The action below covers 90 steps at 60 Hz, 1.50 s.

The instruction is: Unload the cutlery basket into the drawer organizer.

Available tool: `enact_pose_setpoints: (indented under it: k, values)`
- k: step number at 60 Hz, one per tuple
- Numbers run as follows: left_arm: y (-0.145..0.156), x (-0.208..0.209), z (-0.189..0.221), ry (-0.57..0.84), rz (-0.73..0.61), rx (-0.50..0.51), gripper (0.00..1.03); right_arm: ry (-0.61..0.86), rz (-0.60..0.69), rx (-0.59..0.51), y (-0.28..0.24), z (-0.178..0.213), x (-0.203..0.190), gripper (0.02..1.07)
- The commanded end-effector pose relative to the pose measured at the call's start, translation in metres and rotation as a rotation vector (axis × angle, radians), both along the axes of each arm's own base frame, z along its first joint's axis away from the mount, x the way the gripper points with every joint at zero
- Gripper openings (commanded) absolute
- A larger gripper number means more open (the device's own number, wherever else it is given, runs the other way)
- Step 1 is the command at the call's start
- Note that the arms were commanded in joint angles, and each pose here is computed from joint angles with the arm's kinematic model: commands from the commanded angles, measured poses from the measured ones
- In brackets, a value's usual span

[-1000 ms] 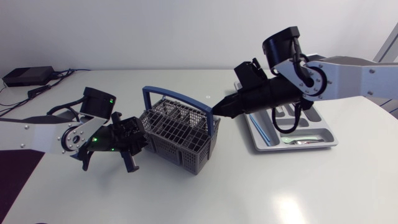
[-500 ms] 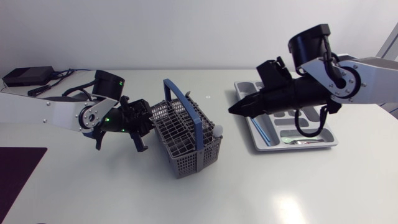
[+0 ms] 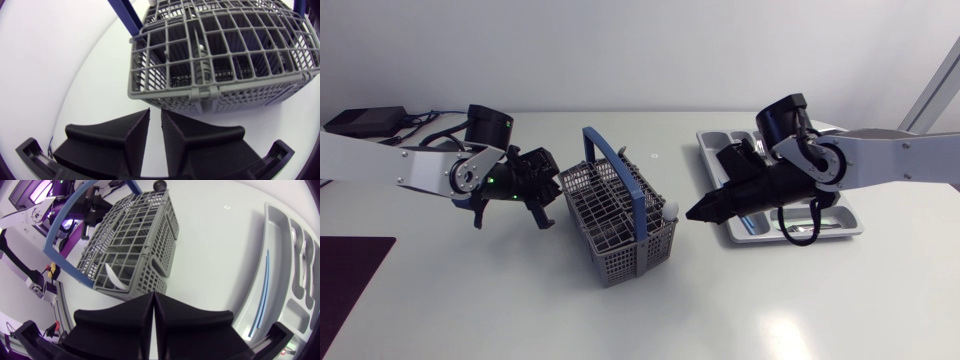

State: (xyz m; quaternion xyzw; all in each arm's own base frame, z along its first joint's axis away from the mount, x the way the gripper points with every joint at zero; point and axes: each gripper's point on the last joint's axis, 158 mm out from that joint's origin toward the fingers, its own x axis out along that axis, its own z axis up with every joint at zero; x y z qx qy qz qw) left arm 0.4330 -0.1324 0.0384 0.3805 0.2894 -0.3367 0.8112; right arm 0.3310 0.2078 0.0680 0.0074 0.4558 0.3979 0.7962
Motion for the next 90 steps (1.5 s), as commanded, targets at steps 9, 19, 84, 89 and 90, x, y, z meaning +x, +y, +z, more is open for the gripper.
enact_pose_setpoints:
  k: [9, 19, 84, 89, 90]
  values:
    - [-0.021, 0.022, 0.007, -0.015, -0.003, -0.055, 0.20, 0.012, 0.085, 0.014, 0.025, 0.000, -0.028, 0.08]
    - [-0.036, 0.030, 0.010, -0.023, -0.022, -0.067, 0.20, 0.016, 0.156, 0.038, 0.047, 0.007, -0.050, 0.08]
    - [-0.087, -0.174, 0.138, -0.085, -0.255, -0.160, 0.21, -0.145, 0.068, 0.077, 0.025, 0.055, 0.011, 0.08]
    - [-0.099, -0.180, 0.152, -0.099, -0.266, -0.177, 0.21, -0.147, 0.068, 0.075, 0.022, 0.054, 0.008, 0.08]
    - [-0.102, -0.183, 0.154, -0.098, -0.274, -0.178, 0.21, -0.146, 0.068, 0.075, 0.022, 0.054, 0.007, 0.08]
